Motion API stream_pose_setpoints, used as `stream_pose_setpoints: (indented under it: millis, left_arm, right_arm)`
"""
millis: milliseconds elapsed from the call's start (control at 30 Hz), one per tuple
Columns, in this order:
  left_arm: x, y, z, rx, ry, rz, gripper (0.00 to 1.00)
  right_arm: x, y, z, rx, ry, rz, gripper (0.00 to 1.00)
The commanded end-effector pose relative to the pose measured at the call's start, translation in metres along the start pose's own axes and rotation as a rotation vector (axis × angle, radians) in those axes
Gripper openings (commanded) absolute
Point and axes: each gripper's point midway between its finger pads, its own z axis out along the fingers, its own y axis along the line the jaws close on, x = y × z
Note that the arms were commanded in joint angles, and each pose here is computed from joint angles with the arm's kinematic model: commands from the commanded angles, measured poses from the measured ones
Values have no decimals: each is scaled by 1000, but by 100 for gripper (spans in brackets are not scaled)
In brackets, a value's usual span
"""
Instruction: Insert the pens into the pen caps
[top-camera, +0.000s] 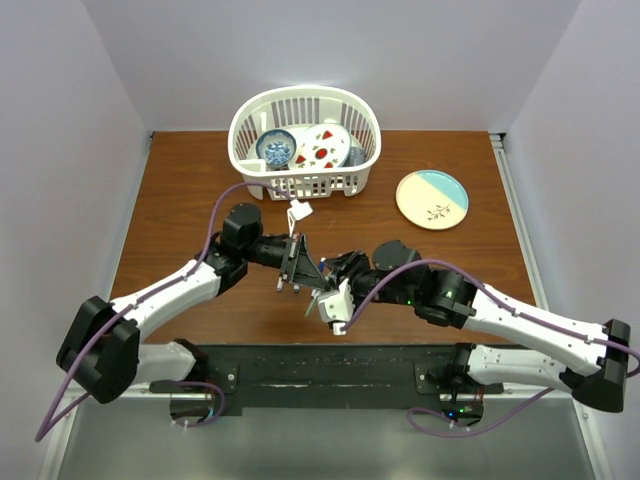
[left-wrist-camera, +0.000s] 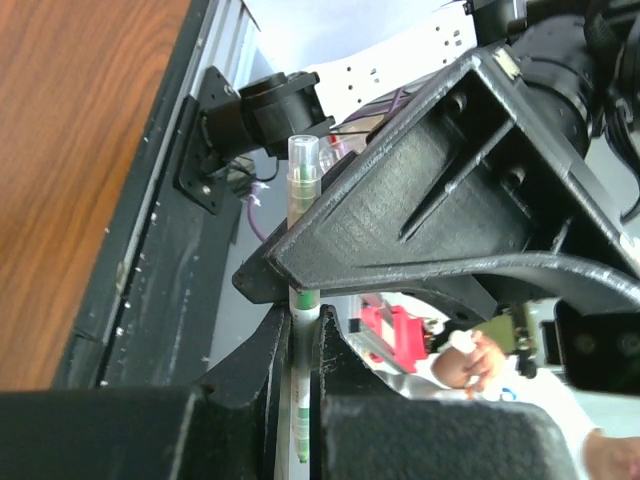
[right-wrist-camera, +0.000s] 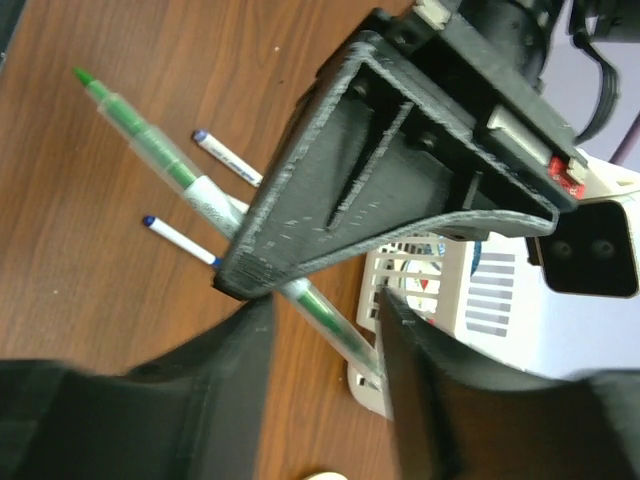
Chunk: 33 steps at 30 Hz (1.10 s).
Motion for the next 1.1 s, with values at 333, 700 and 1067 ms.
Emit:
stream_pose_setpoints:
  millis: [333, 700, 1067]
  left_arm:
    - [-11, -35, -1, 111, 28, -18, 0]
    - [-18, -52, -3, 150, -6, -36, 18]
    - [-67, -24, -14, -198, -170, 90, 76]
  right_arm:
    - [16, 20, 11, -29, 138, -126, 36]
    - [23, 17, 11, 16, 200, -159, 0]
    - [-12, 49, 4, 117, -128, 130, 0]
